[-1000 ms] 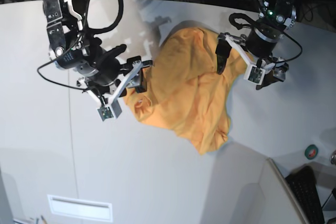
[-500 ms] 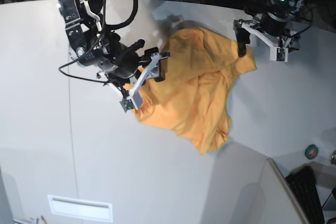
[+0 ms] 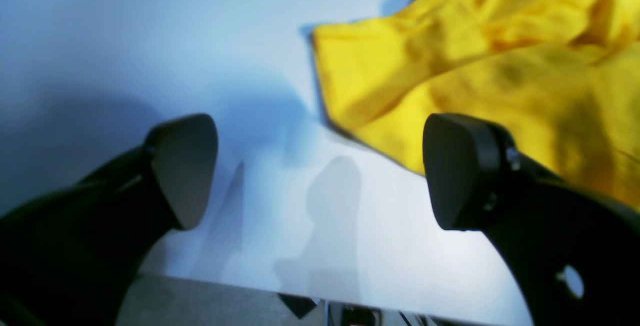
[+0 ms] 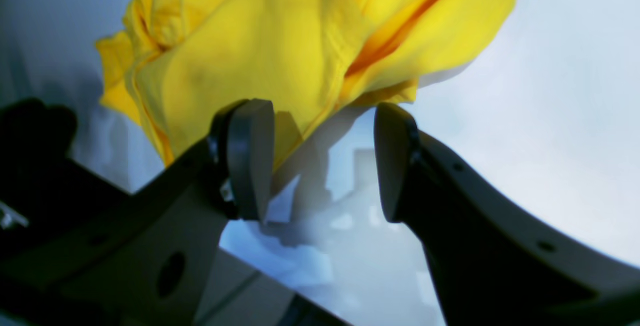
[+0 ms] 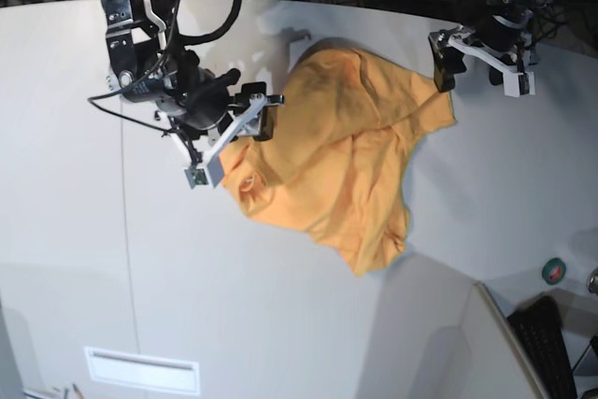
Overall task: Layout the t-shirt on the table in an organized manner, then fold the t-shirt properly
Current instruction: 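Lift and drag the shirt with the left gripper, spreading it out, then regrasp the shirt edge with the left gripper near the hem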
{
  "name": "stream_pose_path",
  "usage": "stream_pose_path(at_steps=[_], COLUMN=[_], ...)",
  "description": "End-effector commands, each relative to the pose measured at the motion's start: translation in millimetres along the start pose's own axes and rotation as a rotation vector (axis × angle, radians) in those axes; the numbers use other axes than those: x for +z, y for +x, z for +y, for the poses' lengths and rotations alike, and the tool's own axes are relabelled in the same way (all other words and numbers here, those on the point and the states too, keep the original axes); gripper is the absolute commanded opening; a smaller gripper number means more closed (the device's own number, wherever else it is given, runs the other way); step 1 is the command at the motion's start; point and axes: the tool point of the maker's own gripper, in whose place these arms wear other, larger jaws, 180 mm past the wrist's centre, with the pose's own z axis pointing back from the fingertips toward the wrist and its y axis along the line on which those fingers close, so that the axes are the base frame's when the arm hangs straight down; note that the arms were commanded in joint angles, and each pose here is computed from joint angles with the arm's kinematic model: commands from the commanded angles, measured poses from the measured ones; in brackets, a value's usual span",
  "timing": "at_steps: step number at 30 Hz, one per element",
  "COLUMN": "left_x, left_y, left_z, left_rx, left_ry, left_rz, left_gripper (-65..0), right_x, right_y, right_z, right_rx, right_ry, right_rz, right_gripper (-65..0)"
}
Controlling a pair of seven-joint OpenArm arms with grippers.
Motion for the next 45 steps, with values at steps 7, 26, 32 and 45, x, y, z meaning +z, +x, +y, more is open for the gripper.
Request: stream_pose_path(at_steps=[7, 26, 32, 45], left_x=[-19.9, -52.4, -73.2, -137.7], left_y=[45.9, 60.1, 89.5, 127.2], left_z=[-22.5, -62.9, -108.8, -140.5], left_rx=[-0.025, -0.14, -0.109, -0.019], left_ry=[-0.064, -0.14, -0.216, -0.227], left_rz=[-0.11, -0.118, -0.146, -0.079], left_gripper=[-4.8, -4.9, -4.9, -4.9], right_x=[-14.7, 21.3, 21.7, 21.8], right_y=[21.0, 12.2, 12.1, 11.5], right_z=[-2.2, -76.4, -77.4, -77.8], right_rx=[-0.026, -0.038, -0.04, -0.039], right_ry=[0.008, -0.098, -0.1, -0.101], right_rz=[-0.03, -0.046, -0.045, -0.042], right_gripper=[-33.6, -65.0, -65.0, -65.0])
